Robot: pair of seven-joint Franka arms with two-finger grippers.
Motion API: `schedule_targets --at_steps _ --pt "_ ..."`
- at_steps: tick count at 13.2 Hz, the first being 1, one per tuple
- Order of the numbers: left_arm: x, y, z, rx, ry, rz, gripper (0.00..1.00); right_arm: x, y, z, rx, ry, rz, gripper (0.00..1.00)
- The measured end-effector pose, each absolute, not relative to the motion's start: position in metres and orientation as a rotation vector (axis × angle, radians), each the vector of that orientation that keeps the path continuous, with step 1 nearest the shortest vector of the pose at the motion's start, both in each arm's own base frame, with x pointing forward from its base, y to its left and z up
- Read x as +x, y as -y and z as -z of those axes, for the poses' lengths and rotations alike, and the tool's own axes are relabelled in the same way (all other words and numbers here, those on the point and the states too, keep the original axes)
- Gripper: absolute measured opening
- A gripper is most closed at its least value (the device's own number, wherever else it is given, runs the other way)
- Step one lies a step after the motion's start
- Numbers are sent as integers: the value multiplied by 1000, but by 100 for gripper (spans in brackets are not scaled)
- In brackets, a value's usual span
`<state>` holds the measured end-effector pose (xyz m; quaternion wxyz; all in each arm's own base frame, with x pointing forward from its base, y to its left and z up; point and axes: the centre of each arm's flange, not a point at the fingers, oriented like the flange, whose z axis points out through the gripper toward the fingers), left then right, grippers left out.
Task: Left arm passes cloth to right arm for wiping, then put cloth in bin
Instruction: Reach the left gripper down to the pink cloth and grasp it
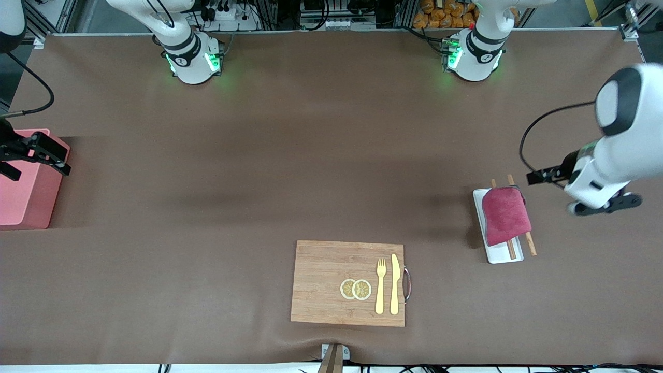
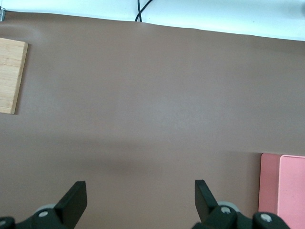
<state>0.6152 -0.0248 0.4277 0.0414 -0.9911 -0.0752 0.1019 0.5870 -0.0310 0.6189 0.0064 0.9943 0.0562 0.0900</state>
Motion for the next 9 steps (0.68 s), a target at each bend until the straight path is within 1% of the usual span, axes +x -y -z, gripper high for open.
schedule_targets --at_steps 4,5,6,8,9 --pt "635 18 -376 -3041 245 -296 100 587 31 -619 3111 -176 -283 100" --pt "638 16 -366 -3047 255 -295 96 587 31 -619 3111 -176 -283 100" --pt "641 12 -355 -3056 271 -301 96 587 31 -619 3111 -176 -282 100" --pt "646 5 -334 -3063 297 -309 75 587 31 -619 3111 -176 -282 100" --pt "647 3 -326 -3065 303 -309 75 587 31 -619 3111 -177 -282 100"
